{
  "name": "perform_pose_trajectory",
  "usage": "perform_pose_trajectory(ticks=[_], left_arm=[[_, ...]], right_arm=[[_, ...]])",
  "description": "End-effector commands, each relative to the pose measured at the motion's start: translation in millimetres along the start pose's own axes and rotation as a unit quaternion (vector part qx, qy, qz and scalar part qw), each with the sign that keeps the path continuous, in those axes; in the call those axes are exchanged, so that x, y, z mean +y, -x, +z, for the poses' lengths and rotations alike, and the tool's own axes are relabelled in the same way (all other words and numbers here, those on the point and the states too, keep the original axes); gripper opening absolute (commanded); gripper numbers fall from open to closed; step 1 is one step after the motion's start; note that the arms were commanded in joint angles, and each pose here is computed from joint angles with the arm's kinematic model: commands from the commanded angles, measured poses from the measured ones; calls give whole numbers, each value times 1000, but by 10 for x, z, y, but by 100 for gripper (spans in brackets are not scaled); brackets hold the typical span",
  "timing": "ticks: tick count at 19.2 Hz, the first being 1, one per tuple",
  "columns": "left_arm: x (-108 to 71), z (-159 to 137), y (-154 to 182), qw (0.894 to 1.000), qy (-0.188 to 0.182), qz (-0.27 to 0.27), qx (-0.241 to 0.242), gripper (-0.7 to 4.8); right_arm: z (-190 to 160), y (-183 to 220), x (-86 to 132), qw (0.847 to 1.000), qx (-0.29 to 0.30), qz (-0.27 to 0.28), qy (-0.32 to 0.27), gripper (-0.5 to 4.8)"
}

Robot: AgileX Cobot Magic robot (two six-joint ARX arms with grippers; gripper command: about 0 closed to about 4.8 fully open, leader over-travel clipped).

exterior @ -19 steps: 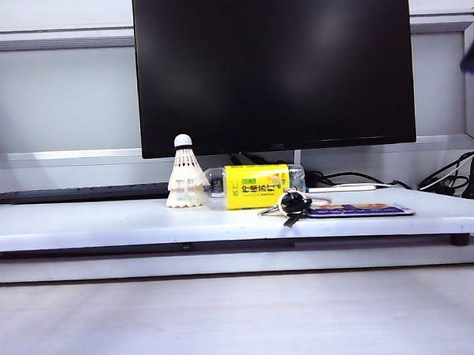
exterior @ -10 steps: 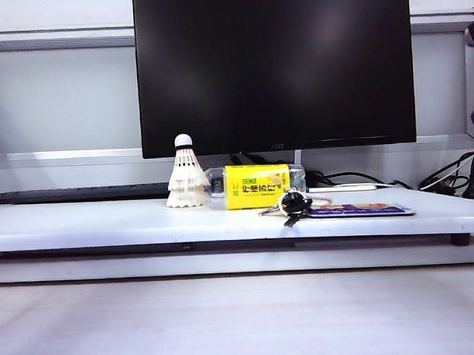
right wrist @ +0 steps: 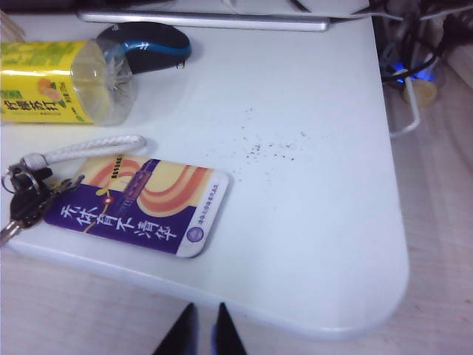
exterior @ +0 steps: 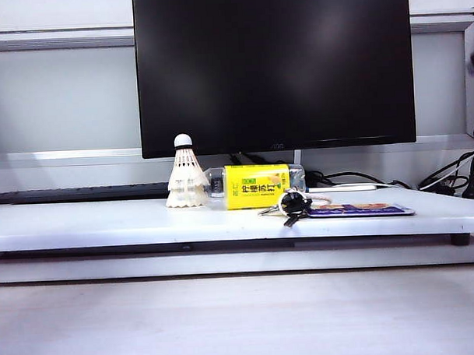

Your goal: Stack the badminton balls on the table vertically.

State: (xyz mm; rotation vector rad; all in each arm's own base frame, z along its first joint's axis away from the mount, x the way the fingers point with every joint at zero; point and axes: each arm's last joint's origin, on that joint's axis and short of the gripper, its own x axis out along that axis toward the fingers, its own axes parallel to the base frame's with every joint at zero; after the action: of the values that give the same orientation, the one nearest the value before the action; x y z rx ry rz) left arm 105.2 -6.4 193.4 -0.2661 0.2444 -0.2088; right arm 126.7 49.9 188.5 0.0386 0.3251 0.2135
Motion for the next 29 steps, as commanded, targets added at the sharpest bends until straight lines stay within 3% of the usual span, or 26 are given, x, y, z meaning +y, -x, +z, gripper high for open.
perform_pose_trajectory(ticks=[1, 3, 8, 18, 29], left_arm=[[9, -18, -18, 1000, -3, -3, -15, 48], [17, -43, -26, 1000, -8, -2, -11, 48], [5, -45, -26, 999, -41, -21, -8, 23], [48, -222, -73, 998, -41, -38, 19, 21], [56, -299, -93, 996, -63, -65, 26, 21]], right_arm=[[-3, -19, 4, 997, -71, 11, -11, 36], [-49, -27, -1, 996, -90, 12, -13, 10], [-190, -46, -17, 996, -84, 10, 4, 7], [-379, -62, -32, 998, -64, 20, 8, -1], [-523, -72, -51, 999, 5, 10, 31, -1]])
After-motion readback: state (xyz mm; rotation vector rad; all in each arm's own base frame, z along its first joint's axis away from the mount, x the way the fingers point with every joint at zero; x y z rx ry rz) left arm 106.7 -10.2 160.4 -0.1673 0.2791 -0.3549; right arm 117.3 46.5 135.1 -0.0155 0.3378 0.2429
